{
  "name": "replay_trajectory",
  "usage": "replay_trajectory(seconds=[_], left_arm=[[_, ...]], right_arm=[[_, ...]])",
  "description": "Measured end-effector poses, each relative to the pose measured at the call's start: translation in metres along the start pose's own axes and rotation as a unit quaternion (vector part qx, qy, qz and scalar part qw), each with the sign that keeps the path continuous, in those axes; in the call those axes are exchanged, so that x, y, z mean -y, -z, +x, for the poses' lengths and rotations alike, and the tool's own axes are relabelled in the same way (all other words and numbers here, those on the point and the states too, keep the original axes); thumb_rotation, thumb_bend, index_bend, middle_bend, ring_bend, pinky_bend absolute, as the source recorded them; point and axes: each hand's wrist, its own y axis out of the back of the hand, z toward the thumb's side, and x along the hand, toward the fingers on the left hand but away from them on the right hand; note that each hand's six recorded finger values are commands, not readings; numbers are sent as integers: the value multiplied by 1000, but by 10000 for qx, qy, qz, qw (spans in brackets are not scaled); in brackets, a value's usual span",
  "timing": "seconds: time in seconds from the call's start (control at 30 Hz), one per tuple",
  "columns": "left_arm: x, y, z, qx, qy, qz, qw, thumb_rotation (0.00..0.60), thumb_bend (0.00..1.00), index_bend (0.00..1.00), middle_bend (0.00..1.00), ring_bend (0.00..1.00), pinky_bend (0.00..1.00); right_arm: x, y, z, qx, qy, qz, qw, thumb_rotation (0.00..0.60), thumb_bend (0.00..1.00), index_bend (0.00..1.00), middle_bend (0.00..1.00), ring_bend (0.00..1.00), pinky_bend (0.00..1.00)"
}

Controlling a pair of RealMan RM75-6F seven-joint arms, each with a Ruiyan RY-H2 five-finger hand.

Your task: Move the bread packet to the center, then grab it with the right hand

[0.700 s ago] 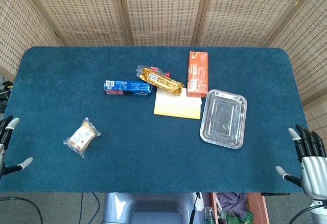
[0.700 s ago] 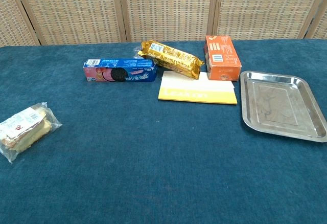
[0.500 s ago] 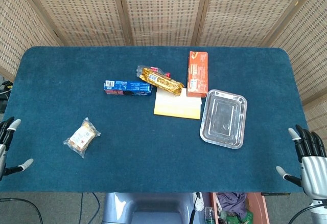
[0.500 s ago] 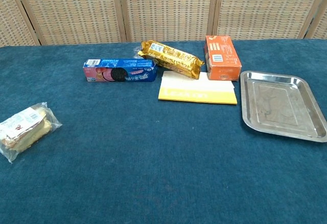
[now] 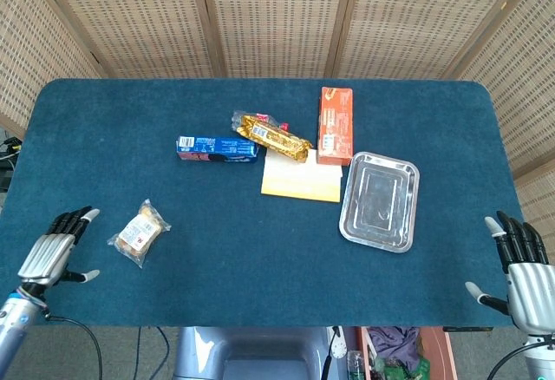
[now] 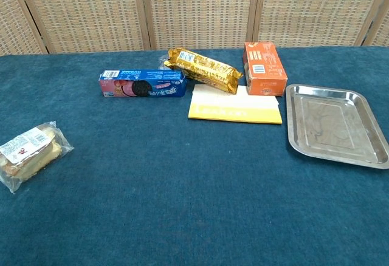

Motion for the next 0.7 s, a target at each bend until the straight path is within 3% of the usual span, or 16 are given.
replay_trajectory(seconds=[0.2, 0.37, 0.47, 0.6, 0.7], left_arm=[[21, -15, 42, 244, 60, 38, 9997, 600, 0, 0, 0, 0, 72], [31, -29, 62, 348, 231, 109, 9991, 600, 0, 0, 27, 4, 216], [39, -34, 68, 387, 383, 120, 9984, 600, 0, 27, 149, 84, 309], [43, -38, 74, 375, 388, 80, 9985, 600, 0, 374, 435, 306, 486], [41, -40, 74, 369, 330, 18, 9988, 600, 0, 508, 522, 377, 539]], right_arm=[[0, 2, -2, 54, -11, -26, 10000, 600, 0, 0, 0, 0, 0], [0, 3, -2, 81, -15, -21, 10000, 600, 0, 0, 0, 0, 0], [1, 3, -2, 81, -31, -18, 10000, 600, 0, 0, 0, 0, 0], [2, 2, -3, 79, -48, -15, 10000, 600, 0, 0, 0, 0, 0], [2, 2, -3, 80, -40, -26, 10000, 600, 0, 0, 0, 0, 0]])
